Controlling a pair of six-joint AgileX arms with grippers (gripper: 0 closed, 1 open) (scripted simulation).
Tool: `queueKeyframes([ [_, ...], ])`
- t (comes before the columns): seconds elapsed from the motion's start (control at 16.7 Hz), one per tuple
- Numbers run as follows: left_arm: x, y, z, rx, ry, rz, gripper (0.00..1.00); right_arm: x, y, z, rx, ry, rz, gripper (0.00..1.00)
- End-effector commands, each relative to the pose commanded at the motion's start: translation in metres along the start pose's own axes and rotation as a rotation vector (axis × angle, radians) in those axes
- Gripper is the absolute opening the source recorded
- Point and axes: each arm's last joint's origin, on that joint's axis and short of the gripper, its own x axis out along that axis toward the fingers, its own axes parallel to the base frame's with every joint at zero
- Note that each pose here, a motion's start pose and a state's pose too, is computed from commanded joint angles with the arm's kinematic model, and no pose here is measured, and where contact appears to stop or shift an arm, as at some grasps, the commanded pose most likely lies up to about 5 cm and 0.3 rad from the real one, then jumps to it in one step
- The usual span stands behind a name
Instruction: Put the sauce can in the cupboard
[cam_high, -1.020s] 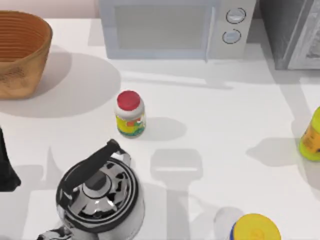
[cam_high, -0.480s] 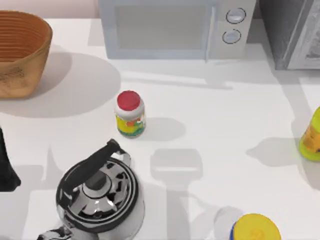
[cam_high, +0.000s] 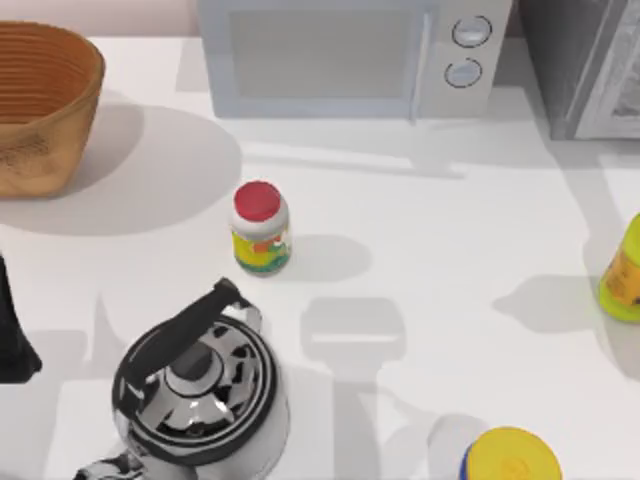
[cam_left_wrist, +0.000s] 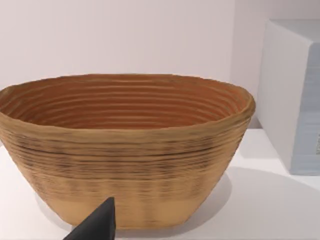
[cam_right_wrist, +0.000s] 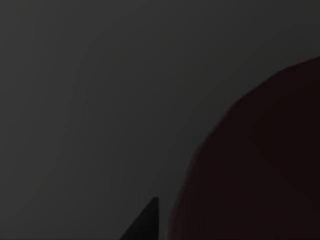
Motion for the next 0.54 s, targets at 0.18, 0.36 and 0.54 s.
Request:
queueKeyframes([
  [0.18,0.0,0.0,0.0,0.0,0.0,0.0,1.0,0.0,0.0,0.0,0.0,0.0,0.0,0.98],
  [0.36,0.0,0.0,0.0,0.0,0.0,0.0,1.0,0.0,0.0,0.0,0.0,0.0,0.0,1.0],
  [0.54,0.0,0.0,0.0,0.0,0.0,0.0,1.0,0.0,0.0,0.0,0.0,0.0,0.0,1.0],
])
